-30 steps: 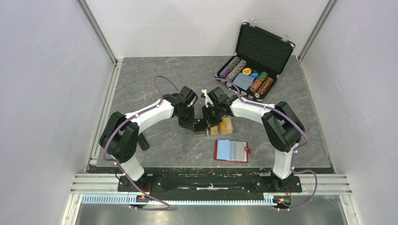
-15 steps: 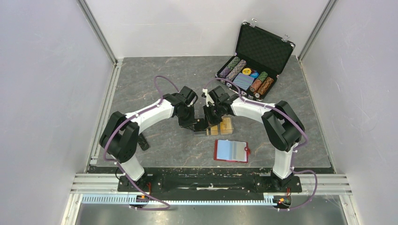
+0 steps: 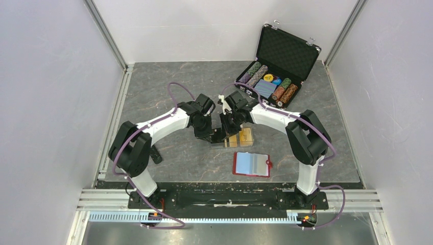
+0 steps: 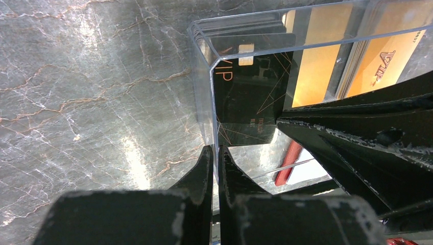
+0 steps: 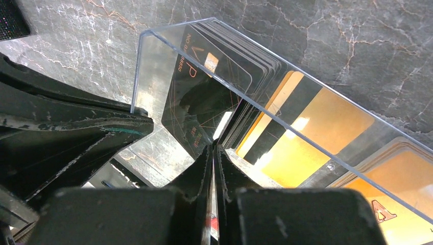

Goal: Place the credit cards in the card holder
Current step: Pick up the credit card from the storage box.

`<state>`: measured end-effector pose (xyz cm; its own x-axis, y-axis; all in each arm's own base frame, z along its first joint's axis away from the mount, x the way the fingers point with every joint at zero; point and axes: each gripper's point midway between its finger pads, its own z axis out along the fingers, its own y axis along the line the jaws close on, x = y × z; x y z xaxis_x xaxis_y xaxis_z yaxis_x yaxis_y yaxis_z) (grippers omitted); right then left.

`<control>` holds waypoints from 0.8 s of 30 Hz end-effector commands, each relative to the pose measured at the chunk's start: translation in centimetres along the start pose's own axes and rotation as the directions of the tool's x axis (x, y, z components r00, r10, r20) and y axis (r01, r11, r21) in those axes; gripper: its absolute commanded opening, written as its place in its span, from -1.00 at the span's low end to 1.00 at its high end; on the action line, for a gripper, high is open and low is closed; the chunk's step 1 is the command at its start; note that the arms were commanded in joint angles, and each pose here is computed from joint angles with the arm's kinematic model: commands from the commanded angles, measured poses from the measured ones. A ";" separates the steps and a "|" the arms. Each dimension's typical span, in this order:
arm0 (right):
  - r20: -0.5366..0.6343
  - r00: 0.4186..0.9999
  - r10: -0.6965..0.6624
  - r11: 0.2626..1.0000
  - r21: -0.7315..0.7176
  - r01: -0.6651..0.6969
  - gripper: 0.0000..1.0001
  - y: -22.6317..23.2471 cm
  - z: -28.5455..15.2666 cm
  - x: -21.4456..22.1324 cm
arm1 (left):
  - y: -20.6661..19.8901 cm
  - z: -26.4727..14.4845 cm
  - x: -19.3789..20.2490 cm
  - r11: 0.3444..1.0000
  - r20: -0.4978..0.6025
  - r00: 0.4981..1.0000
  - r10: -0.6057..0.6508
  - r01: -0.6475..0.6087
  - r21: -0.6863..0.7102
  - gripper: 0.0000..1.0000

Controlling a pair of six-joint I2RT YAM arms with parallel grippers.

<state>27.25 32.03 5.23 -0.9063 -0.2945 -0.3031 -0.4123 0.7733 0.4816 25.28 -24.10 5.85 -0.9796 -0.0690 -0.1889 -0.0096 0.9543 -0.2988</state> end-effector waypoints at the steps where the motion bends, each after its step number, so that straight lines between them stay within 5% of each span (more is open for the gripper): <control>1: 0.075 0.995 -0.063 0.994 -0.089 0.069 -0.92 3.3 -1.0 -2.4 | -0.3 2.7 1.3 0.998 -0.047 0.997 0.058 -0.058 0.004 -0.95; 24: 0.095 0.996 0.004 0.974 -0.227 0.017 -0.92 5.1 -0.2 -2.0 | -0.2 2.6 1.3 0.998 -0.046 0.997 0.060 -0.061 -0.003 -0.95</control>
<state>27.12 34.38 8.31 -0.9154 -0.2349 -0.3268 -0.3945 0.6847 0.6128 25.27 -24.11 5.84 -0.9798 -0.0669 -0.1883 -0.0085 0.9555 -0.2950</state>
